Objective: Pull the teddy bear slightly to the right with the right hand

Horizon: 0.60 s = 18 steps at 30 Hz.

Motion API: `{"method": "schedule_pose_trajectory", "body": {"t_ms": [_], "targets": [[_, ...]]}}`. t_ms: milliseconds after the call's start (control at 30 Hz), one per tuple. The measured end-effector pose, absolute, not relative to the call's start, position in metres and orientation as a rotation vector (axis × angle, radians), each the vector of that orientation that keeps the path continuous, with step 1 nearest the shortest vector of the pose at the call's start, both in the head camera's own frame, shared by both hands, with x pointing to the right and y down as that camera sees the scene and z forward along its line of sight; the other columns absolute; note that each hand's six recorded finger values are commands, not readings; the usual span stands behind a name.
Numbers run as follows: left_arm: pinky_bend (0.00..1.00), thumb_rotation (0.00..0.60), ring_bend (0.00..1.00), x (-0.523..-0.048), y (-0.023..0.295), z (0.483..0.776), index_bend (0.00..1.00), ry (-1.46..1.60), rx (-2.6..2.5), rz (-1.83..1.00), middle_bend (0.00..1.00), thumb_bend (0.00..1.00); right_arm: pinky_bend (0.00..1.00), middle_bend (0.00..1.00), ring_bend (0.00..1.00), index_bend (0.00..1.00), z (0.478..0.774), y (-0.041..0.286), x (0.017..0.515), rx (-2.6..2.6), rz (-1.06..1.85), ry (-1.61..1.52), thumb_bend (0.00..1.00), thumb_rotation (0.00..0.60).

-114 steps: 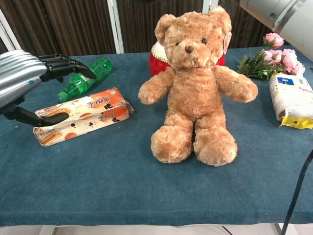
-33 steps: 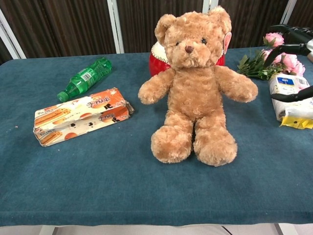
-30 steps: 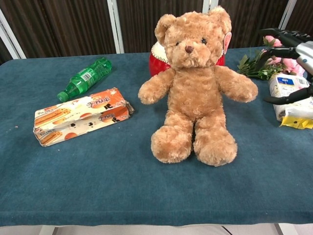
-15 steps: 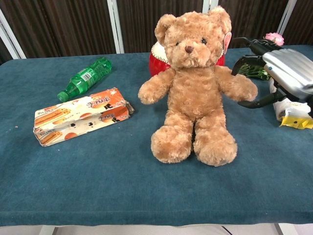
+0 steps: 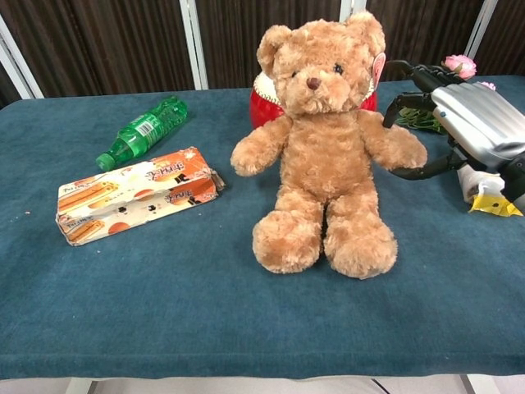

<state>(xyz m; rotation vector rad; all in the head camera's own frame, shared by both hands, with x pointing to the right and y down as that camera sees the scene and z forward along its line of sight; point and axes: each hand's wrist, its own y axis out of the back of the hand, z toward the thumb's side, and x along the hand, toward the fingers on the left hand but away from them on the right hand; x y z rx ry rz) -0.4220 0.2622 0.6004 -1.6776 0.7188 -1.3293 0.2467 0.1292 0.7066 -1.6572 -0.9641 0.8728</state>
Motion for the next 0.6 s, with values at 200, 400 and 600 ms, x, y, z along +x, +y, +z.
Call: {"method": "schedule_pose_trajectory", "body": {"t_ms": [200,400,600], "targets": [[0.40,0.600,0.32,-0.421,0.262,0.601,0.31,0.715,-1.679,-1.331,0.30,0.30,0.06,0.01,0.00,0.63,0.705,0.130,0.252,-1.646,0.869,-1.009,0.17,0.600],[0.40,0.600,0.32,-0.421,0.263,0.602,0.31,0.710,-1.682,-1.336,0.30,0.30,0.08,0.03,0.00,0.74,0.697,0.127,0.253,-1.625,0.832,-1.060,0.23,0.600],[0.40,0.600,0.32,-0.420,0.263,0.602,0.31,0.707,-1.684,-1.336,0.30,0.30,0.08,0.04,0.00,0.76,0.686,0.121,0.250,-1.600,0.783,-1.111,0.24,0.600]]}}
